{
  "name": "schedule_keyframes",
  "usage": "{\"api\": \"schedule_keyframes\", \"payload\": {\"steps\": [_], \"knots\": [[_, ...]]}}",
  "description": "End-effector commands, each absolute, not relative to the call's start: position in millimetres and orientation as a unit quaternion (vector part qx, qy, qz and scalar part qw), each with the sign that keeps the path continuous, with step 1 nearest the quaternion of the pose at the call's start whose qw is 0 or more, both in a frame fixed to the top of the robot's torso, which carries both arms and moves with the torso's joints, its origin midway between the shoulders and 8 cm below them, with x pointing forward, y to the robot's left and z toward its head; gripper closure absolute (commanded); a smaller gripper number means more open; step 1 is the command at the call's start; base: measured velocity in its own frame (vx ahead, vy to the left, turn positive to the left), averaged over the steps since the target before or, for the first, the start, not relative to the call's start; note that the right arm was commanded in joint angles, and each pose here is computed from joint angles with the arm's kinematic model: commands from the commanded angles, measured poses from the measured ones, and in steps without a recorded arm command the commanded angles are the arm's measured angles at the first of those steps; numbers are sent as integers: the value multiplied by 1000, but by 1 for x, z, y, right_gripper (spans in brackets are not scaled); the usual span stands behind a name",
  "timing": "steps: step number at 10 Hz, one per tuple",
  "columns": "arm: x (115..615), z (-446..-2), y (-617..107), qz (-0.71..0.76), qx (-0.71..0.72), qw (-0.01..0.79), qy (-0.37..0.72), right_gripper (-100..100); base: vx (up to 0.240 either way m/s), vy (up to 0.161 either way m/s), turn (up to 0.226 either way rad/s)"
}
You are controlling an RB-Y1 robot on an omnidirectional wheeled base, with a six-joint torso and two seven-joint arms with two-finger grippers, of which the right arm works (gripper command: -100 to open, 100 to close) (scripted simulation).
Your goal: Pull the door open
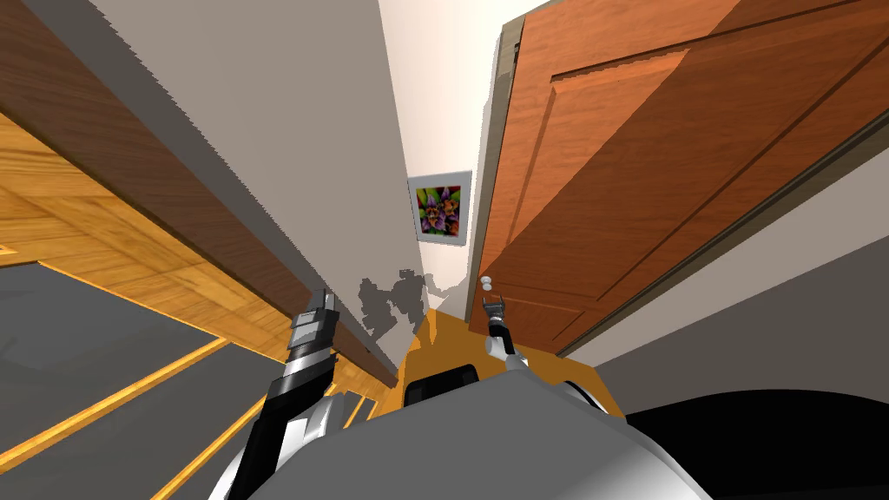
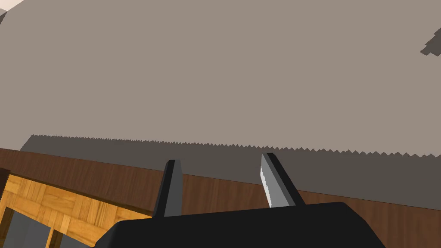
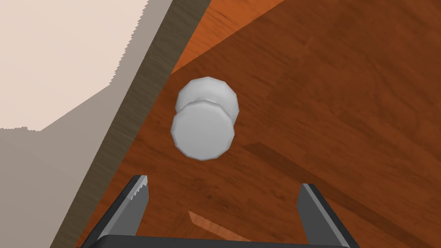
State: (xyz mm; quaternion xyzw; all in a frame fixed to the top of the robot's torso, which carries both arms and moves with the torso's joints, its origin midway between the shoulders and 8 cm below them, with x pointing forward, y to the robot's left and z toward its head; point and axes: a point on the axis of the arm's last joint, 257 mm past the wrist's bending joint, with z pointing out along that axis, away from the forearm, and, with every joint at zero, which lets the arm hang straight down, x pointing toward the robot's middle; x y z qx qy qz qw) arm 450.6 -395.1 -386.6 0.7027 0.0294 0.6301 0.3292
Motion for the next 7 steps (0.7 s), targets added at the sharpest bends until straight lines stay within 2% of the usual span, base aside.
{"api": "schedule_keyframes", "payload": {"steps": [1,7], "knots": [[448,-387,-395,639,703,311,0,-100,-51,-17,40],[441,-389,-394,663,698,255,-88,-100,-44,-17,60]]}}
